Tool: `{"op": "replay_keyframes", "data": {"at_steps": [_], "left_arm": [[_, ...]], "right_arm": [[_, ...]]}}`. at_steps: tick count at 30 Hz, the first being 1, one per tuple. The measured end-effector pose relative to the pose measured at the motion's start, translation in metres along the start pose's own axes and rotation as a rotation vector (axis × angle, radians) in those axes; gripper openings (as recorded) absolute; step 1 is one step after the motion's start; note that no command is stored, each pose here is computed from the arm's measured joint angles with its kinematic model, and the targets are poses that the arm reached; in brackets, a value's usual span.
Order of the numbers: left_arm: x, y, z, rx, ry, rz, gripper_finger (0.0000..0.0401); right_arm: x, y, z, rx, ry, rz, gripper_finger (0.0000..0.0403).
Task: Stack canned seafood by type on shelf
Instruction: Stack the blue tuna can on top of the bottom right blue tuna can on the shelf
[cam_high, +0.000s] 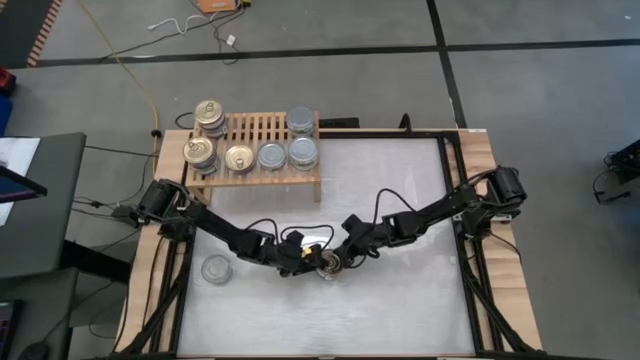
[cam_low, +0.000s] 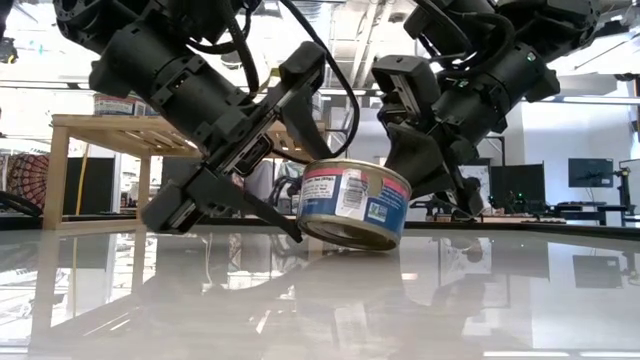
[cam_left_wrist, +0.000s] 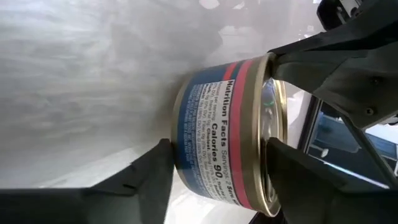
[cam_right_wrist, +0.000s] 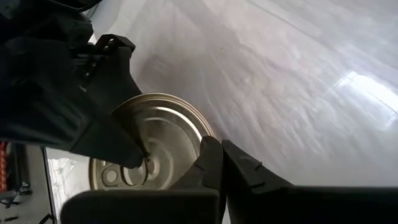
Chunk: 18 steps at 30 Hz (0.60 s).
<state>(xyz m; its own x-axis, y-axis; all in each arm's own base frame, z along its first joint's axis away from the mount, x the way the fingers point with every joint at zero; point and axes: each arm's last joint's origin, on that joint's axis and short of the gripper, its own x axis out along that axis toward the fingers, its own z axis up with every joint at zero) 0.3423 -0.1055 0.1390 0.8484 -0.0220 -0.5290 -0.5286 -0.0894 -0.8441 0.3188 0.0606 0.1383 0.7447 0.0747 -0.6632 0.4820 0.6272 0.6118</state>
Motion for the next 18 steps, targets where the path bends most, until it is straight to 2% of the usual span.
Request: {"op": "replay_keyframes", "data": {"at_steps": [4,14,18], "left_arm": [[-0.0001,0.0002,-0.0003,0.011,0.004,0.002,0.0198],[-0.0001,0.0004,-0.0003,0.034,0.003,0.003,0.0208],[0.0,0.0005,-0.0002,0.046,0.003,0.005,0.021]], "right_arm": [[0.0,0.0001,-0.0001,-0.001,0.0,0.0,0.0029],[0.0,0.0004,0.0001,-0.001,-0.001,0.003,0.003],[-0.0023,0.0009,0.0006,-0.004,0.001,0.001,0.0044]]}}
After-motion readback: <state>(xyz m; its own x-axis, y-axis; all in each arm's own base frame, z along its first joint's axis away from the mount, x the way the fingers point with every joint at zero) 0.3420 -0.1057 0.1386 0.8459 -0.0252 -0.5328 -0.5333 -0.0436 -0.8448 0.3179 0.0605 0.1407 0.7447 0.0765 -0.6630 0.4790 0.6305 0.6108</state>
